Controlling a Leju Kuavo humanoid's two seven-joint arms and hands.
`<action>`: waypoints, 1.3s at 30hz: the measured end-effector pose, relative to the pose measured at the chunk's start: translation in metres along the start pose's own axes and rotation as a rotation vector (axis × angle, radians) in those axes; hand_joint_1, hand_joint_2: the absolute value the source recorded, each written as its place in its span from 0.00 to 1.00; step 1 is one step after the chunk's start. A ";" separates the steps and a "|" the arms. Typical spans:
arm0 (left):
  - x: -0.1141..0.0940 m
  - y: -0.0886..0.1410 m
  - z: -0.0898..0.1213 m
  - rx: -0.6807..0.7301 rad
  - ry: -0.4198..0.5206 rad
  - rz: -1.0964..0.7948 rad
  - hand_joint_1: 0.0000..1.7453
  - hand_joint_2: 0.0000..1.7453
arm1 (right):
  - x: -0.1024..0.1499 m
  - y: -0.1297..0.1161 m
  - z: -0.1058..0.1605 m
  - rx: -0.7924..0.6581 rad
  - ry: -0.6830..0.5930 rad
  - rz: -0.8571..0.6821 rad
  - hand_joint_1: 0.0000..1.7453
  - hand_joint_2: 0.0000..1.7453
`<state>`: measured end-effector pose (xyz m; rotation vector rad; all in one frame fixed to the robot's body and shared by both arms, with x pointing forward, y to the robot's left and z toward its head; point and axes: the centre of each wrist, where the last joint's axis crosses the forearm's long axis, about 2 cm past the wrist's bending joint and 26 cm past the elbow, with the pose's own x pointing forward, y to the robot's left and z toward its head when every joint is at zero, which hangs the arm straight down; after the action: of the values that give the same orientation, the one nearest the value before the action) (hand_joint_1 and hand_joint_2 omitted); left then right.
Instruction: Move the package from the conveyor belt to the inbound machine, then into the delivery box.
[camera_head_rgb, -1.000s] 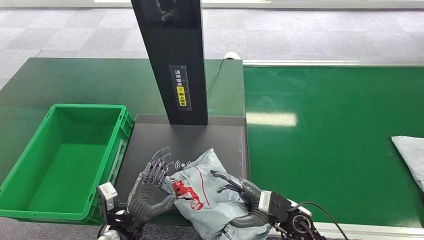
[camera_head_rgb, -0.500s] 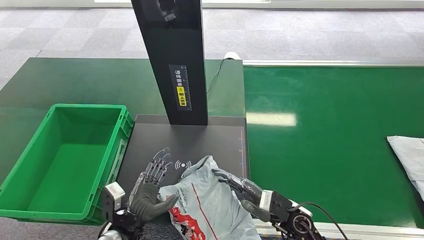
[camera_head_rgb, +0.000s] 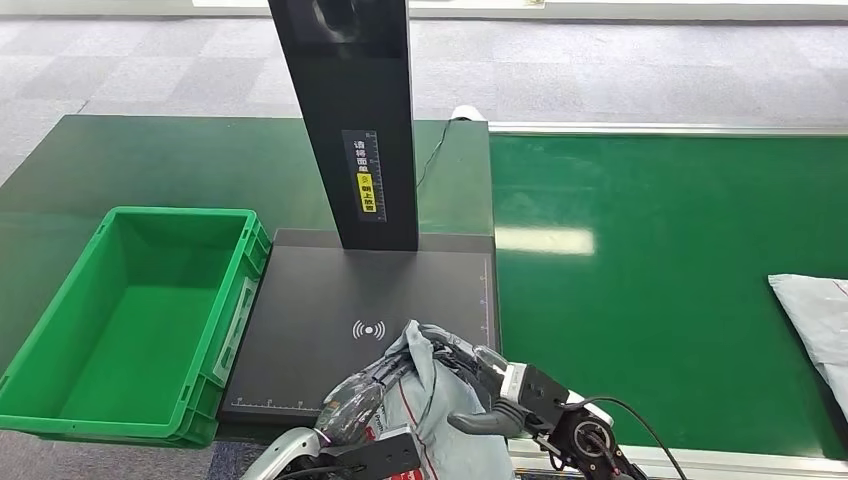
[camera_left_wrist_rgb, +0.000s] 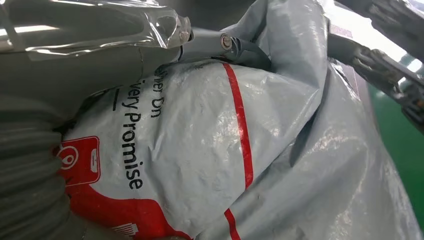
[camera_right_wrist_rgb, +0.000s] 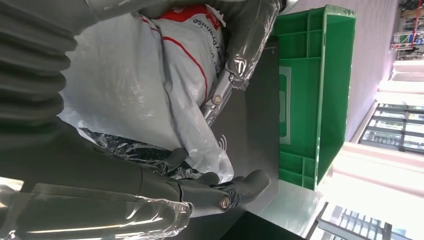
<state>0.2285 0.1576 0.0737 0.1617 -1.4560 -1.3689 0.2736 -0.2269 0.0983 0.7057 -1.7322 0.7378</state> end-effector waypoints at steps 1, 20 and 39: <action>0.000 0.000 -0.001 -0.006 0.003 -0.015 0.00 1.00 | 0.000 0.000 0.000 -0.002 0.001 -0.002 0.00 1.00; 0.012 -0.004 -0.004 0.066 -0.052 -0.091 1.00 1.00 | -0.003 0.004 0.005 -0.023 0.013 -0.019 0.00 1.00; 0.009 0.053 0.029 0.992 -0.264 0.213 1.00 1.00 | 0.003 0.009 0.018 -0.099 0.015 -0.024 0.00 1.00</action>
<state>0.2318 0.1869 0.1274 0.4496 -2.2034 -0.4073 0.2550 -0.2351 0.0959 0.6503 -1.7318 0.6349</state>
